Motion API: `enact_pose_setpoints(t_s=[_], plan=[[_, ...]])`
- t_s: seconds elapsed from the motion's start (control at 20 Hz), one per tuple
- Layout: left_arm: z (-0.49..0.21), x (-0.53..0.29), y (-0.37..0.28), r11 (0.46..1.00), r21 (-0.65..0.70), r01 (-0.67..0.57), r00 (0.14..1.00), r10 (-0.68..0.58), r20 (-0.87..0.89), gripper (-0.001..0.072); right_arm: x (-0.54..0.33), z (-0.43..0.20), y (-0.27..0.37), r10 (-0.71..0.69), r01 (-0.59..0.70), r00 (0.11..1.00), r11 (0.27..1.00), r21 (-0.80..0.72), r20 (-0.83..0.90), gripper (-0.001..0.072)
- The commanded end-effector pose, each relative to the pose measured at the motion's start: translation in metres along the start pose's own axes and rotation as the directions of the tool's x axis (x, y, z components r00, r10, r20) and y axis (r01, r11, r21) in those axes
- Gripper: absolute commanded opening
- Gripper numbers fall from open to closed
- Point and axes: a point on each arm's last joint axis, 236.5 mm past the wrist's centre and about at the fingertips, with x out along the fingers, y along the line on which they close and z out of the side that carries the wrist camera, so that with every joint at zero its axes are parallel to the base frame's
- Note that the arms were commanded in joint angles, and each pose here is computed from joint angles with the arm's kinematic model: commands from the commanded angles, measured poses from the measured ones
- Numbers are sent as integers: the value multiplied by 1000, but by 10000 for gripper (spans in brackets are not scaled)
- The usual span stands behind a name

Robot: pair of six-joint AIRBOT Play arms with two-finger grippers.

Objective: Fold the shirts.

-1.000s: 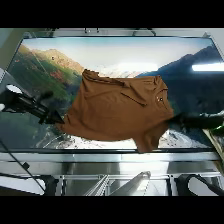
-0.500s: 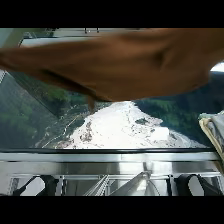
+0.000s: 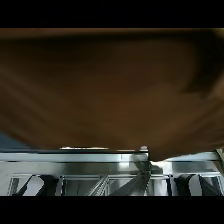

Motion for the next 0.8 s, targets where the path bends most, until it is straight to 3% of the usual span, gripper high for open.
enact_pose_setpoints(t_s=[0.0, 0.15, 0.25, 0.35, 0.5, 0.6, 0.75], plan=[[-39, 25, 77, 985, -154, -73, 989, 52, -135, 18, 32, -54, -35, 101, -84, 984, 990, 113, -146, 15], [-141, 75, 152, 928, -360, -99, 938, -34, -344, 16, 85, -172, -79, 176, -71, 907, 960, 272, -383, 16], [-214, 92, 207, 872, -437, -220, 880, -15, -474, 15, 109, -252, -104, 215, -19, 832, 932, 361, -512, 15], [-277, 98, 261, 810, -479, -338, 832, 19, -554, 15, 131, -326, -130, 242, 56, 777, 893, 447, -580, 15], [-351, 107, 313, 716, -576, -395, 805, -32, -592, 14, 145, -439, -165, 232, 204, 706, 838, 506, -669, 15], [-386, 113, 340, 663, -629, -405, 800, -77, -595, 13, 147, -490, -176, 243, 272, 685, 789, 550, -687, 15], [-409, 119, 375, 606, -666, -434, 798, -85, -597, 5, 157, -515, -195, 217, 307, 733, 741, 597, -645, 15]])
